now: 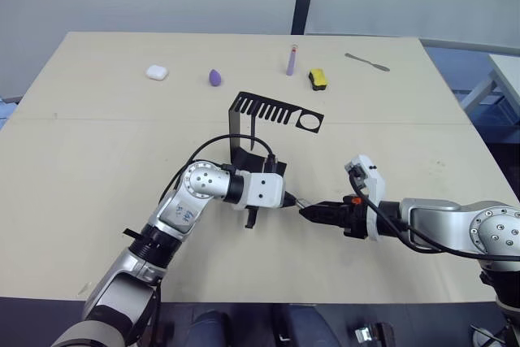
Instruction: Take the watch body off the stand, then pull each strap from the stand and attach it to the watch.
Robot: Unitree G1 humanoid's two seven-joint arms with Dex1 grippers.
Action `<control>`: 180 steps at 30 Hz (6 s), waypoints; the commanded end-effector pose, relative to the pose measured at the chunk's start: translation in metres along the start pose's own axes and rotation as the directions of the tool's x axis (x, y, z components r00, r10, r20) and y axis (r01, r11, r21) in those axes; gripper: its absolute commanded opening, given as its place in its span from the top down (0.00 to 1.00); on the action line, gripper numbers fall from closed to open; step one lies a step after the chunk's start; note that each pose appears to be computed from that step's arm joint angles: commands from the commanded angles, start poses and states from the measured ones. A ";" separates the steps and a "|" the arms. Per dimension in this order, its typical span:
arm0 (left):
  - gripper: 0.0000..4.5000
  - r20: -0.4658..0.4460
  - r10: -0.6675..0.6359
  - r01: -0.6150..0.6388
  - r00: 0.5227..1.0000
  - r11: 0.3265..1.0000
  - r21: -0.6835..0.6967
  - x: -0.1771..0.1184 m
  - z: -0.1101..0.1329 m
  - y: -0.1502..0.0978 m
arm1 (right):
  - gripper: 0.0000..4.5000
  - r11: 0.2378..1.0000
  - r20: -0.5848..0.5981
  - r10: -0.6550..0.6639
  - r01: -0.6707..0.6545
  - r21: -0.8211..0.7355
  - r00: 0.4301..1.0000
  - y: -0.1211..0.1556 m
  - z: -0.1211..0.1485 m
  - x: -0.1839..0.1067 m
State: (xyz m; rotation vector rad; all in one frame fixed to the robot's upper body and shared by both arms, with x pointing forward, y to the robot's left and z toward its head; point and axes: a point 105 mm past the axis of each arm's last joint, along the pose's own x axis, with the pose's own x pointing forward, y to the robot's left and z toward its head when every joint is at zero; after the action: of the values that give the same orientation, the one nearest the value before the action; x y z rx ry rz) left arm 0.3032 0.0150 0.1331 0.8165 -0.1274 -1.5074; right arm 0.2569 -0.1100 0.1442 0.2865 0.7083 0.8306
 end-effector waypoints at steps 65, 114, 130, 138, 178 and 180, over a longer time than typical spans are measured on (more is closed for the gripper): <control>0.00 -0.191 0.479 -0.473 0.857 0.582 -0.662 -0.226 -0.054 -0.041 | 0.01 0.780 0.350 -0.111 0.300 -0.550 0.930 -0.053 -0.008 -0.123; 0.42 -0.067 0.831 -0.768 0.552 0.475 -0.430 -0.092 0.013 0.027 | 1.00 0.830 0.190 -0.114 0.199 -0.521 0.975 -0.050 0.030 0.116; 0.42 -0.084 0.871 -0.809 0.484 0.409 -0.422 -0.068 0.000 0.059 | 1.00 0.836 0.193 -0.127 0.210 -0.506 0.973 -0.053 0.031 0.115; 0.99 0.019 0.904 -0.795 0.427 0.385 -0.469 -0.070 0.018 0.068 | 1.00 0.841 0.204 -0.129 0.216 -0.497 0.971 -0.052 0.031 0.113; 1.00 0.474 0.038 0.326 0.880 0.677 -0.660 -0.056 0.054 -0.008 | 0.01 0.880 0.414 0.436 -0.283 -0.381 0.799 0.067 0.027 -0.050; 1.00 0.499 0.035 0.346 0.866 0.678 -0.649 -0.049 0.058 -0.004 | 0.01 0.895 0.450 0.431 -0.306 -0.325 0.782 0.073 0.033 -0.048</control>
State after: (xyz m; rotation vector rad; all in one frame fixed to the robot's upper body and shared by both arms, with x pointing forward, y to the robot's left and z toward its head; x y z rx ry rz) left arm 0.2638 0.0423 0.1860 -0.2375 0.2276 -1.6819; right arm 0.2197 -0.1038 0.2160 0.3724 0.0560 1.1388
